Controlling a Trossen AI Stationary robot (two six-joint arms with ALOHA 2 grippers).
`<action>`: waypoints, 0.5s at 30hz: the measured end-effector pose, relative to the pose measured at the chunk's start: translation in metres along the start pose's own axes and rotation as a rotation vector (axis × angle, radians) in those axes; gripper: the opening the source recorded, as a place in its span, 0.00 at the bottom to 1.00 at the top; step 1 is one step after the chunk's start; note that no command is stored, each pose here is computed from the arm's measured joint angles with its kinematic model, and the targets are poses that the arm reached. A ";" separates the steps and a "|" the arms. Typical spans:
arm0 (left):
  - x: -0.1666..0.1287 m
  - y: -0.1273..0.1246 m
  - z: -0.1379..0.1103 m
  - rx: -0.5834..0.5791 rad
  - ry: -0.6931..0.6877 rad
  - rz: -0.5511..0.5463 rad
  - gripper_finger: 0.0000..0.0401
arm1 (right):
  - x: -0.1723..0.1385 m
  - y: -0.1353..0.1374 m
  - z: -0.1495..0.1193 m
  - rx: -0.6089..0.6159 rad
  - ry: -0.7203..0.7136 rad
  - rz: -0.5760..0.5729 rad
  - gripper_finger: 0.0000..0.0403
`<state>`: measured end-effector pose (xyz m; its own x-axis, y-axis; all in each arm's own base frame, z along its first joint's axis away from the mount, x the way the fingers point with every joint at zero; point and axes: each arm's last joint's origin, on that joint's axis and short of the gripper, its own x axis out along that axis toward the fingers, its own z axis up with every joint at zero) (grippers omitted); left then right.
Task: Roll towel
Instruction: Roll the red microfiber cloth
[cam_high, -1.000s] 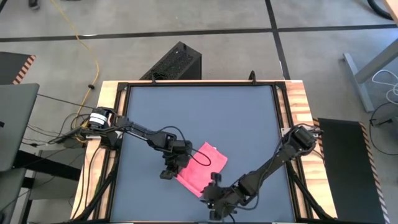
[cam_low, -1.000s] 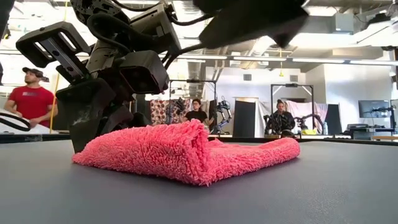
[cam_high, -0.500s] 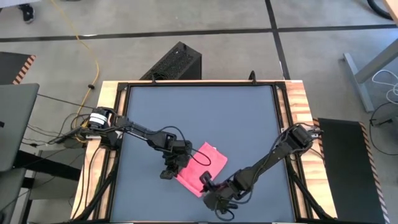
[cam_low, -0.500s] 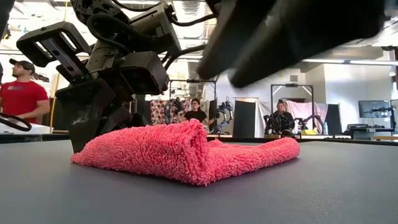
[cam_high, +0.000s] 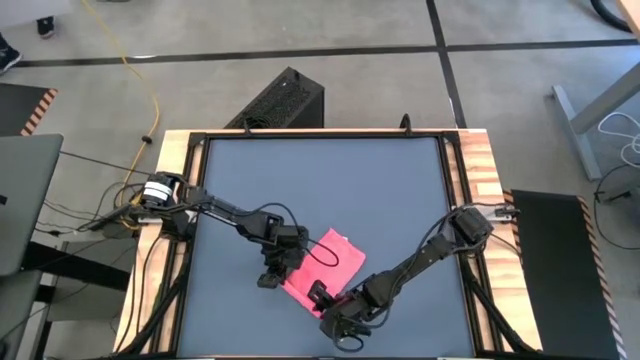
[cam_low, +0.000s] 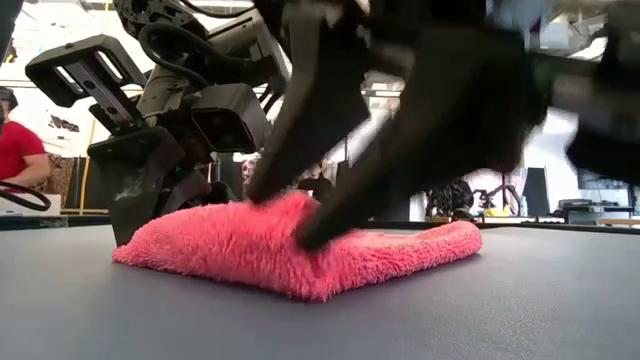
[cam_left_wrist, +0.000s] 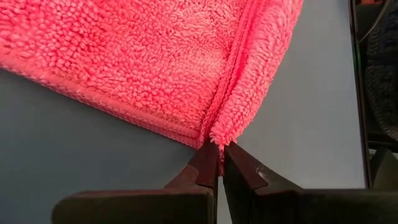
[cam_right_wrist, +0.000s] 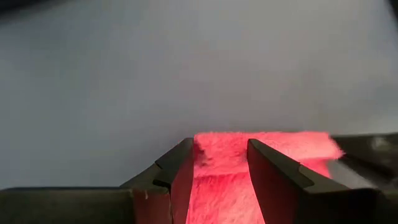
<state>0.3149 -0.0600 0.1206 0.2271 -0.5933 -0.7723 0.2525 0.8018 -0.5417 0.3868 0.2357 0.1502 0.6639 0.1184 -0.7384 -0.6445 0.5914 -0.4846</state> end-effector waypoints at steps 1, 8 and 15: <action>0.000 0.000 0.000 -0.001 0.001 -0.001 0.00 | 0.003 0.000 0.001 0.002 -0.002 -0.010 0.43; 0.000 0.001 -0.001 0.001 0.004 -0.004 0.00 | 0.006 -0.003 0.006 0.099 0.002 -0.052 0.38; 0.000 0.001 -0.001 0.010 0.005 -0.004 0.00 | 0.006 -0.003 0.007 0.317 -0.006 -0.068 0.16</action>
<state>0.3144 -0.0592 0.1204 0.2210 -0.5964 -0.7717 0.2624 0.7984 -0.5419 0.3956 0.2399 0.1506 0.7042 0.0736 -0.7061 -0.4485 0.8172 -0.3621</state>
